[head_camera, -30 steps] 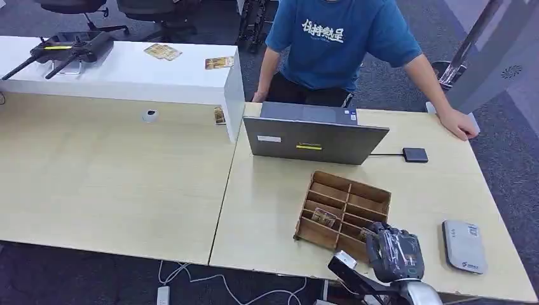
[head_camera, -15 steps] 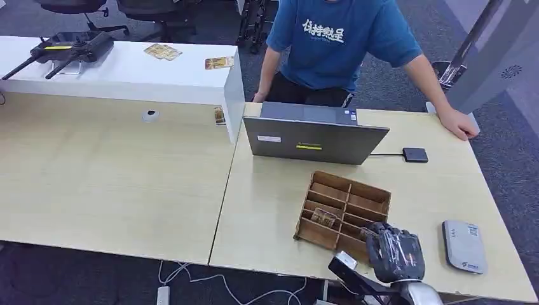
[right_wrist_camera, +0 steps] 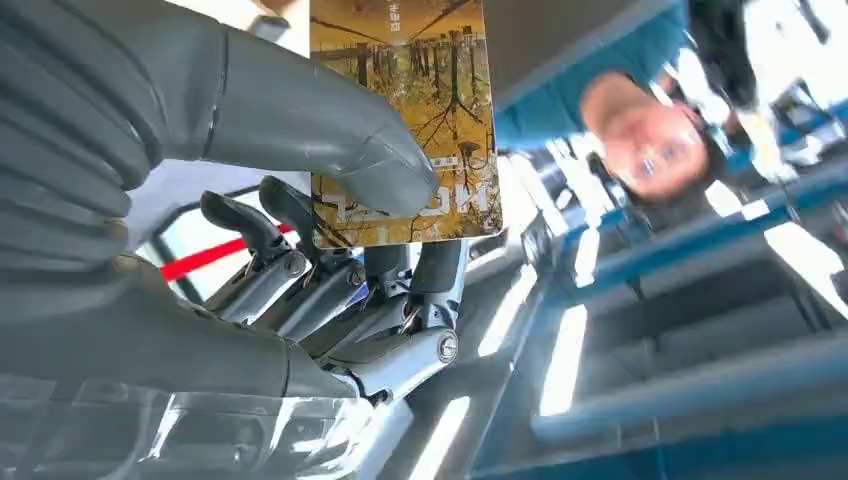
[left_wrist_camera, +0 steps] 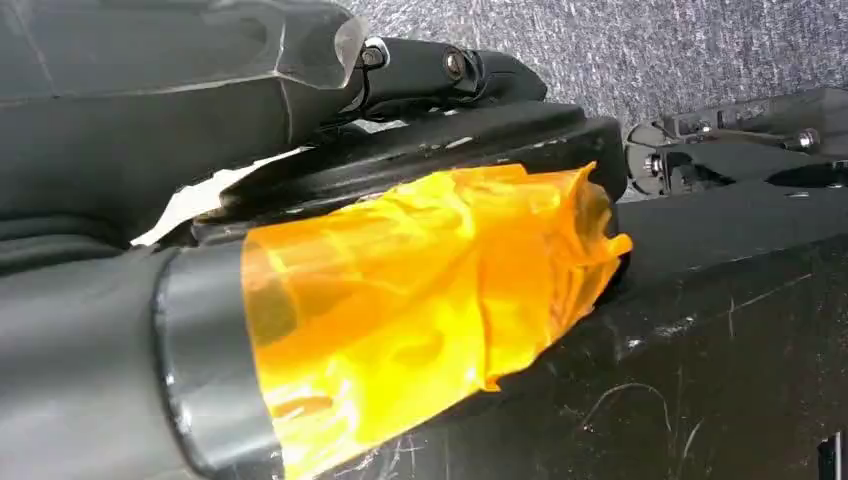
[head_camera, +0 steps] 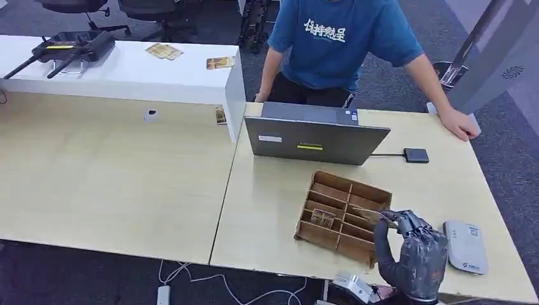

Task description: Pass the card to the sensor for recognition and then transmit it.

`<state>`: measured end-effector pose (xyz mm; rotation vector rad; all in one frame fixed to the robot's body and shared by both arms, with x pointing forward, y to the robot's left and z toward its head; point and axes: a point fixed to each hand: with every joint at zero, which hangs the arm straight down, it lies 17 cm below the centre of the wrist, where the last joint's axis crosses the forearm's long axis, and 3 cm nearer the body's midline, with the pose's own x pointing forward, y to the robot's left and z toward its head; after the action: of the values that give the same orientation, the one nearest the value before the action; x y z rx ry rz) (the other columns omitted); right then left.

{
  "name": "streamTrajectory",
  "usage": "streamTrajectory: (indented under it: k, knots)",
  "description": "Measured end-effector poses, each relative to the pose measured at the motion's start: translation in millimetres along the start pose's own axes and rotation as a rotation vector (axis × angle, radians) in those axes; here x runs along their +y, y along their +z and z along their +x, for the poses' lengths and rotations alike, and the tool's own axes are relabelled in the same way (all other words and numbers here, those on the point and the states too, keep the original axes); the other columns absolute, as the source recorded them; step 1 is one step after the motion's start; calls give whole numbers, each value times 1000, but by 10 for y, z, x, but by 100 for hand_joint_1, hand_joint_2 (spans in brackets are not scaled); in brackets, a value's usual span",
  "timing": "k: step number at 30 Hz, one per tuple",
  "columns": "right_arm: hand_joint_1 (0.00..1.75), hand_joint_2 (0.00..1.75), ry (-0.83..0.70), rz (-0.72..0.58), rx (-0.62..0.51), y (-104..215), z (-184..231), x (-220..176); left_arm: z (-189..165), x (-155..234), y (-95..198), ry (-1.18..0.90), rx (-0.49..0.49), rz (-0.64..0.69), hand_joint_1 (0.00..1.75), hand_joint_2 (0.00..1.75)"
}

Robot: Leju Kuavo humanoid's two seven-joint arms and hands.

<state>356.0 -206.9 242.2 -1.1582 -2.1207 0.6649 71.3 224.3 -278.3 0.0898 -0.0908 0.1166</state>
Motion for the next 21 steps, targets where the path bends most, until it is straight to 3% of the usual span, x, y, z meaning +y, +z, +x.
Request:
streamTrajectory:
  k: [6, 11, 16, 21]
  knots:
    - [175, 175, -48, -133, -24, -69, 131, -383, 3, 2, 0, 0, -5, 0, 0, 0]
    - [175, 175, -140, -261, 90, -77, -69, -702, 1, 2, -1, 0, -5, 0, 0, 0]
    - [175, 175, -141, -298, 125, -62, -125, -805, 1, 3, -1, 0, -5, 1, 0, 0]
    - [175, 175, -264, -425, 184, -2, -270, -1031, 1, 4, -1, 0, -5, 2, 0, 0]
